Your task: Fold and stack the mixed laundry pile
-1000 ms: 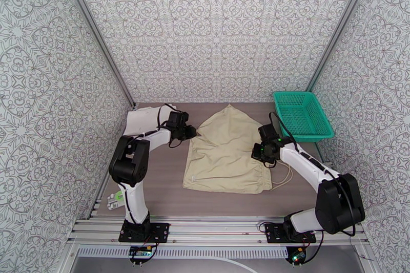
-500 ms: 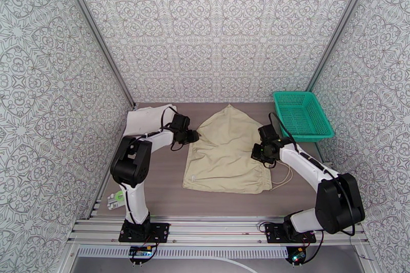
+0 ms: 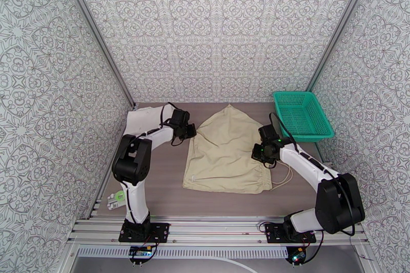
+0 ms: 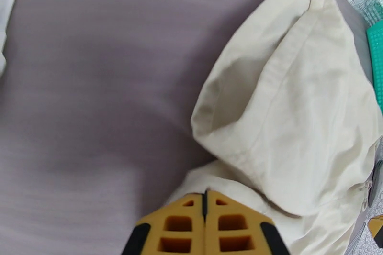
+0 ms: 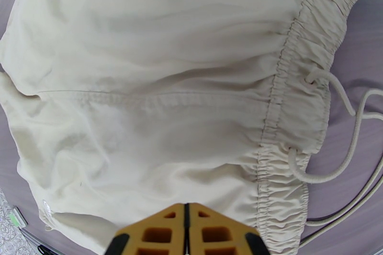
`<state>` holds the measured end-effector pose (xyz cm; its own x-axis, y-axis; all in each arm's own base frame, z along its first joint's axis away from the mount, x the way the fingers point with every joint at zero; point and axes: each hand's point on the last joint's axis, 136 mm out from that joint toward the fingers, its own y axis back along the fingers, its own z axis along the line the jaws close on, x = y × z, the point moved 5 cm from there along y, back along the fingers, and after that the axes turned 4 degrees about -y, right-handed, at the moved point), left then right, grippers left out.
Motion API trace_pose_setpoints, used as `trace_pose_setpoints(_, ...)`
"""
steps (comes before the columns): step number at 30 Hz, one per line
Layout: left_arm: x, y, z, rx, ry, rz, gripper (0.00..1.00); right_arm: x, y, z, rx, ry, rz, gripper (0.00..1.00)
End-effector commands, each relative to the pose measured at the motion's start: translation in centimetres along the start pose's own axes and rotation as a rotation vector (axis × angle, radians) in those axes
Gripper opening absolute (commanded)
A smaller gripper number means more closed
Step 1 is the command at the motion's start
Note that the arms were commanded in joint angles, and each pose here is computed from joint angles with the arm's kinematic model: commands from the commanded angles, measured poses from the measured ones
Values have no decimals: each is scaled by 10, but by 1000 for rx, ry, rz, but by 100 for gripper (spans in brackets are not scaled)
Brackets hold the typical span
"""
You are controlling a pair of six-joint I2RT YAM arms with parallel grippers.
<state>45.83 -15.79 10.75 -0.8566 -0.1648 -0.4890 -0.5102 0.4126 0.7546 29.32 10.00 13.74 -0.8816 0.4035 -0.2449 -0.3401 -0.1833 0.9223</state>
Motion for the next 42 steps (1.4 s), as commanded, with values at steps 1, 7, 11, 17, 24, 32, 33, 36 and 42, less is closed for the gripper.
trace_pose_setpoints(1,-5,-7,6,-5,-18,32,0,3,-3,-7,13,1,10,8)
trace_pose_setpoints(7,-8,-16,15,-14,-15,83,1,4,-5,-9,16,0,13,8)
trace_pose_setpoints(11,-9,-9,19,-47,-17,89,29,6,-8,-11,28,-7,21,9)
trace_pose_setpoints(17,3,58,1,-36,-52,14,43,9,-14,-30,82,-46,39,15)
trace_pose_setpoints(24,86,63,-62,170,-127,136,30,-35,-7,-15,108,4,-55,18)
trace_pose_setpoints(32,153,41,-33,99,-37,228,19,-99,-49,10,191,60,-75,19)
trace_pose_setpoints(33,160,42,-27,83,-25,234,19,-104,-56,15,183,61,-63,19)
trace_pose_setpoints(36,177,45,-11,46,4,252,17,-112,-80,26,154,65,-15,20)
trace_pose_setpoints(42,203,64,21,-17,69,269,14,-113,-114,47,131,99,64,24)
